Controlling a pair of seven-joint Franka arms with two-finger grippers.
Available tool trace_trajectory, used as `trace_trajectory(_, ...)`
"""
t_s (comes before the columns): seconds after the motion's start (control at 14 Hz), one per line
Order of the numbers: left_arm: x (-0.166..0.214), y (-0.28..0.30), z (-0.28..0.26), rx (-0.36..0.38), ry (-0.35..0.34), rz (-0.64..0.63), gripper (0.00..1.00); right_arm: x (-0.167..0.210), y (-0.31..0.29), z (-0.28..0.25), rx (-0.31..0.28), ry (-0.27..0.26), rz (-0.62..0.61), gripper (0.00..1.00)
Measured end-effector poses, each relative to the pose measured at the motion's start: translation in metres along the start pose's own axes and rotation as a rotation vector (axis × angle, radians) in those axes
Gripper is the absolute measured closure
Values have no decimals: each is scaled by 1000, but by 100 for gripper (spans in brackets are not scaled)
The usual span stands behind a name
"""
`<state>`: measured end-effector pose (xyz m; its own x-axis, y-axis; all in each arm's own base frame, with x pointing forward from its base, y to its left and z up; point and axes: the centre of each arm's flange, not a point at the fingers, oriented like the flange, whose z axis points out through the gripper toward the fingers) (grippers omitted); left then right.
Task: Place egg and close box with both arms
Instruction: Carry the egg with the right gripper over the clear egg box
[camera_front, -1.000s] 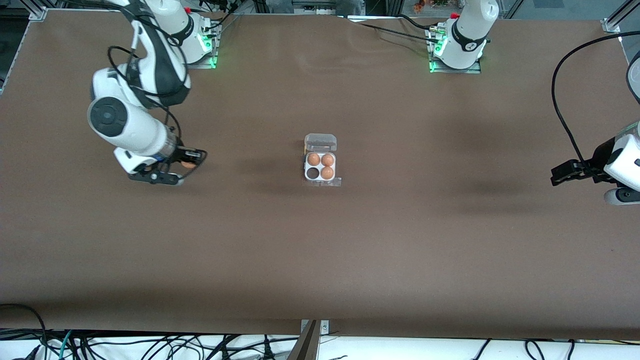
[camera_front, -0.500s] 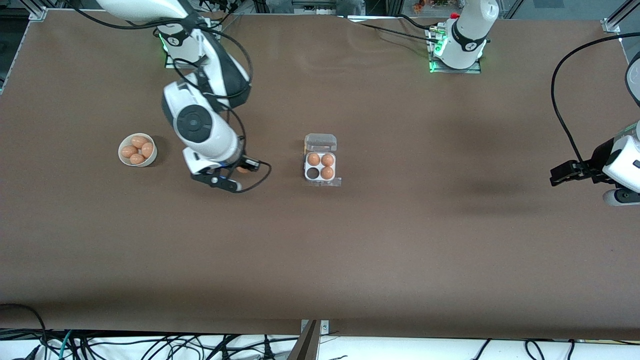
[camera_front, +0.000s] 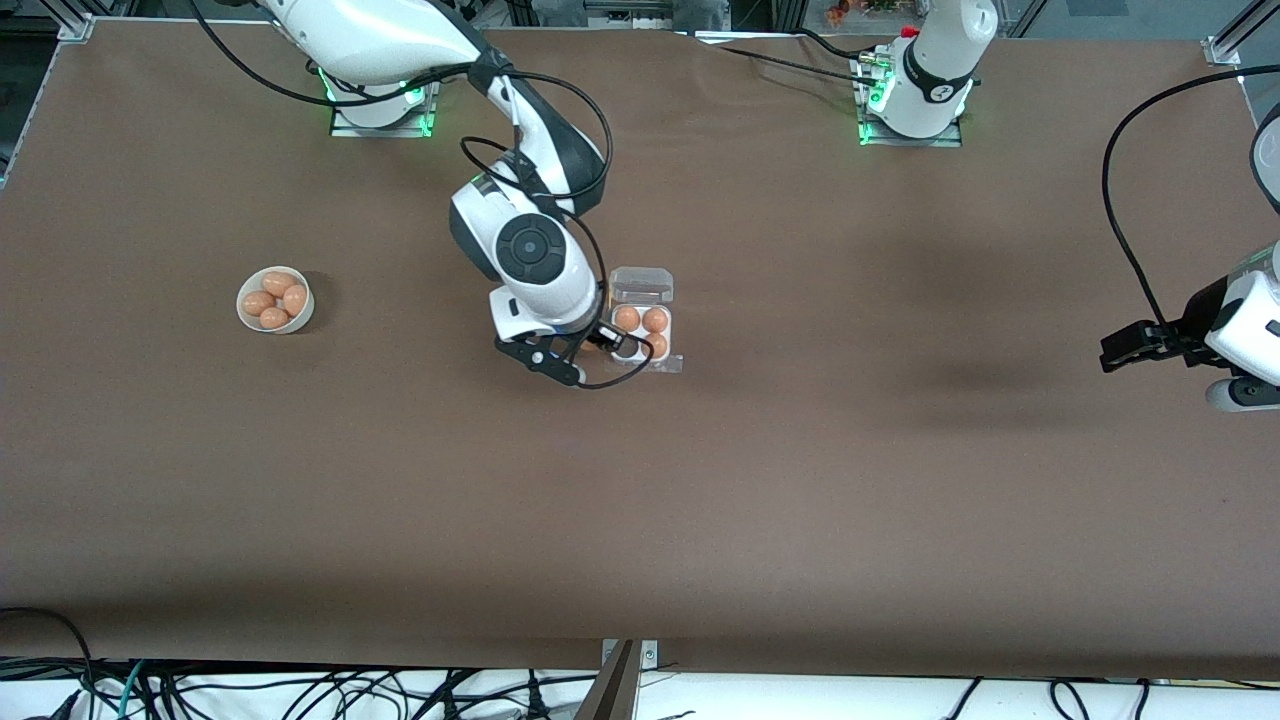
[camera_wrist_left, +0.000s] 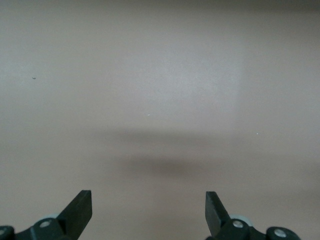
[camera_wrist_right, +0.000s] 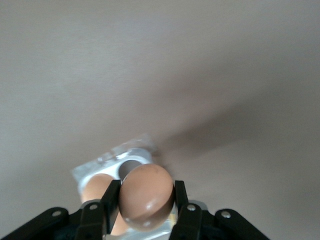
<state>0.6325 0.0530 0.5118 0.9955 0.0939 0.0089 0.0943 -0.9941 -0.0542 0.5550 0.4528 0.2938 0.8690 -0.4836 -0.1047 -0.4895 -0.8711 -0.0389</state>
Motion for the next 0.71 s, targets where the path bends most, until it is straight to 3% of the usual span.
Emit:
trace_trajectory(0.21, 0, 0, 0, 0, 0, 0, 0, -11, -11, 12, 29, 5, 34, 52)
trace_trajectory(0.71, 0, 0, 0, 0, 0, 1, 0, -38, -20, 46, 4, -12, 19, 52)
